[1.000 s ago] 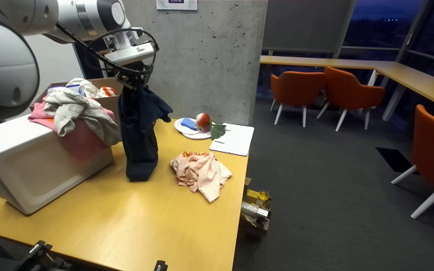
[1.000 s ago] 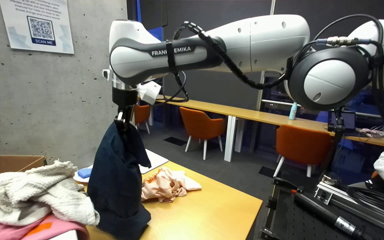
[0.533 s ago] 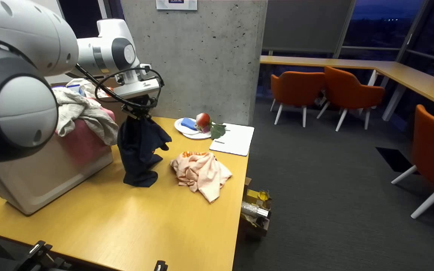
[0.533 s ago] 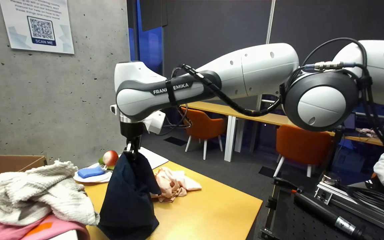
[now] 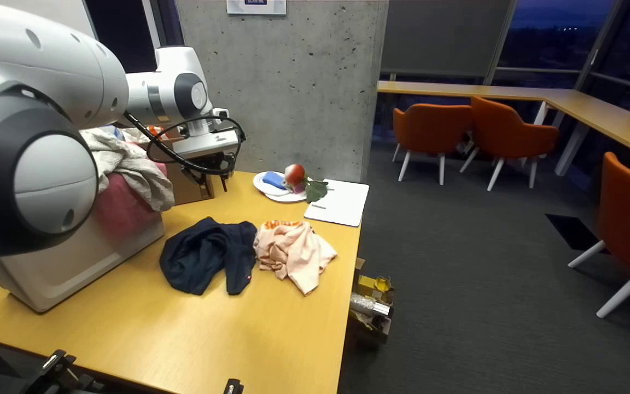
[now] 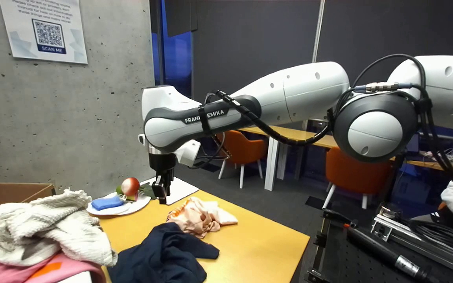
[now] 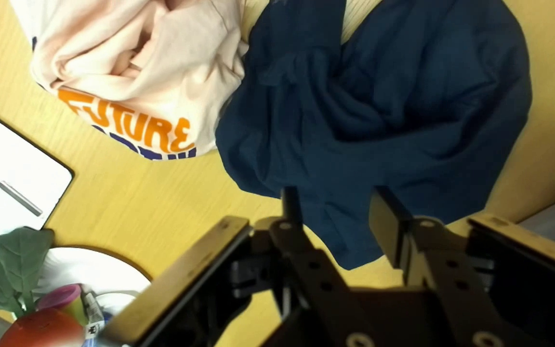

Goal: Put the clothes on top of the basket on the table

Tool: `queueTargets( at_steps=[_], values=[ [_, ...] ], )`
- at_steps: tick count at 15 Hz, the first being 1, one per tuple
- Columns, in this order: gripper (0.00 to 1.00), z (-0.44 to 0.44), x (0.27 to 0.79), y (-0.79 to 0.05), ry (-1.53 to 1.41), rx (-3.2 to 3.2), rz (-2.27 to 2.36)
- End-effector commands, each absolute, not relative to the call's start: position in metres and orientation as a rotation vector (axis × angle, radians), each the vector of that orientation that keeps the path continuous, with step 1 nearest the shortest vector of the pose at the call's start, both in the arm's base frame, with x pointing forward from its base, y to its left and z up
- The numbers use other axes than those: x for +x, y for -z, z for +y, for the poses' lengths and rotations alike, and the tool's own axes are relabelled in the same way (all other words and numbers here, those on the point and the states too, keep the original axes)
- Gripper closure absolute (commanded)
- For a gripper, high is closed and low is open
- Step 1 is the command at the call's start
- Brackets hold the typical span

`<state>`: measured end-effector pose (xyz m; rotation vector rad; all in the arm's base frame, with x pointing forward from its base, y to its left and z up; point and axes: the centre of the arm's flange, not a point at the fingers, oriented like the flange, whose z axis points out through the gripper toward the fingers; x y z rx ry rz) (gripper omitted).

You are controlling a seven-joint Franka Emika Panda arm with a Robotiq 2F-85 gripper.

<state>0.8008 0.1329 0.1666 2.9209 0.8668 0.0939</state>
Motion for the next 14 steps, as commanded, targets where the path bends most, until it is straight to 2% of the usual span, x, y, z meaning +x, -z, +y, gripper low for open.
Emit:
queueTargets(
  at_steps=[1,4,5,7,8,12,14],
  values=[
    [0.26,0.148,0.872,-0.191,-0.127,2.954,0.836],
    [0.03,0.136,0.868,-0.234,-0.063,2.996,0.785],
    [0.21,0.133,0.805,-0.205,-0.119,2.939,0.827],
    [0.06,0.129,0.805,-0.228,-0.099,2.953,0.809],
    [0.03,0.127,0.805,-0.234,-0.095,2.956,0.805],
    [0.01,0.126,0.804,-0.232,-0.081,2.959,0.803],
    [0.0,0.16,0.805,-0.234,-0.101,2.968,0.758]
  ],
)
